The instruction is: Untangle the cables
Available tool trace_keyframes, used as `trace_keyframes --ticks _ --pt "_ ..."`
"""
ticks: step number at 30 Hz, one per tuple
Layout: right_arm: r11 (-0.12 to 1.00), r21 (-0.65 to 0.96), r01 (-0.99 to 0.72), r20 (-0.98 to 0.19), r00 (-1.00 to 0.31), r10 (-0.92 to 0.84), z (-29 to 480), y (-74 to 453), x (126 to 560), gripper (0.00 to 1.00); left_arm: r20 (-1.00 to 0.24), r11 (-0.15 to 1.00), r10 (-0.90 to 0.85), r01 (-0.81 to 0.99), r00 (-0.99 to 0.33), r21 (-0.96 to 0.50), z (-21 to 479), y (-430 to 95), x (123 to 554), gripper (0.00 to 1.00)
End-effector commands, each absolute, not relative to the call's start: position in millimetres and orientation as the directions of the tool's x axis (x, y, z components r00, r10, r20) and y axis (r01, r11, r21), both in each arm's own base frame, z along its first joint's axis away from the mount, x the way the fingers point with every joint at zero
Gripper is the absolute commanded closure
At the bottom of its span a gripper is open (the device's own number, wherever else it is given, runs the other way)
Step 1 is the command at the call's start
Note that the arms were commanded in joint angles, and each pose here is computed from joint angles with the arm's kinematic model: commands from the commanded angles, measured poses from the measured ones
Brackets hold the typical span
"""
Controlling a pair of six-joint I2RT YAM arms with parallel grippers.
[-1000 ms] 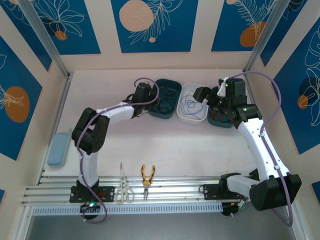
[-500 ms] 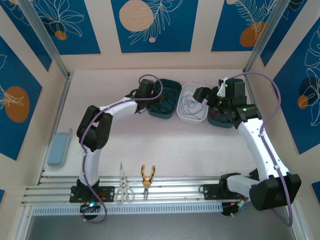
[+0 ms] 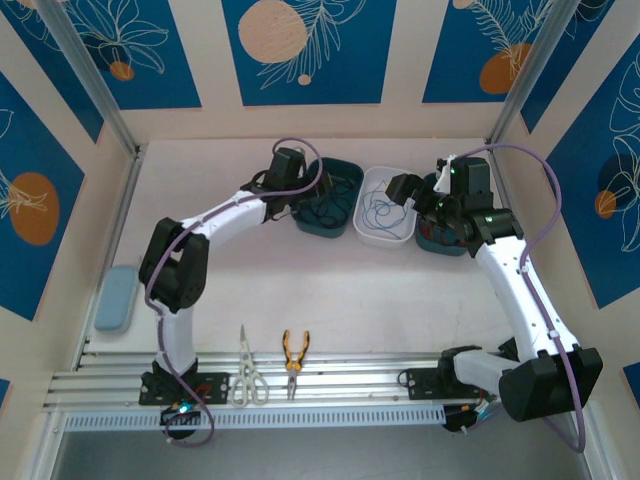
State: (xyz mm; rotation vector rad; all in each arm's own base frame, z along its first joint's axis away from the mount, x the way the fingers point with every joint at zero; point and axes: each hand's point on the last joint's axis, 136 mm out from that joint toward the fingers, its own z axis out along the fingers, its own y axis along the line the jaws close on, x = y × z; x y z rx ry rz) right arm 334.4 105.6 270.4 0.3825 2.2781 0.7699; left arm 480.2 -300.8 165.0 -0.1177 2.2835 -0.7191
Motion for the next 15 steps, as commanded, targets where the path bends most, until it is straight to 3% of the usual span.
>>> trace_keyframes --ticks 1,4,7,15 --pt "0.772 0.635 0.032 -0.531 -0.708 0.466 277 109 332 0.01 -0.668 0.848 -0.283 0.145 -0.688 -0.509 194 -294 477 0.26" --pt "0.776 0.630 0.031 -0.535 -0.707 0.463 277 109 331 0.01 -0.687 0.851 -0.279 0.158 -0.670 -0.500 205 -290 474 0.18" --pt "0.782 0.622 0.040 -0.539 -0.703 0.464 277 106 330 0.01 -0.721 0.861 -0.271 0.174 -0.638 -0.478 222 -281 468 0.02" --pt "0.807 0.586 0.077 -0.561 -0.680 0.472 272 95 325 0.01 -0.806 0.910 -0.246 0.158 -0.538 -0.383 254 -234 441 0.00"
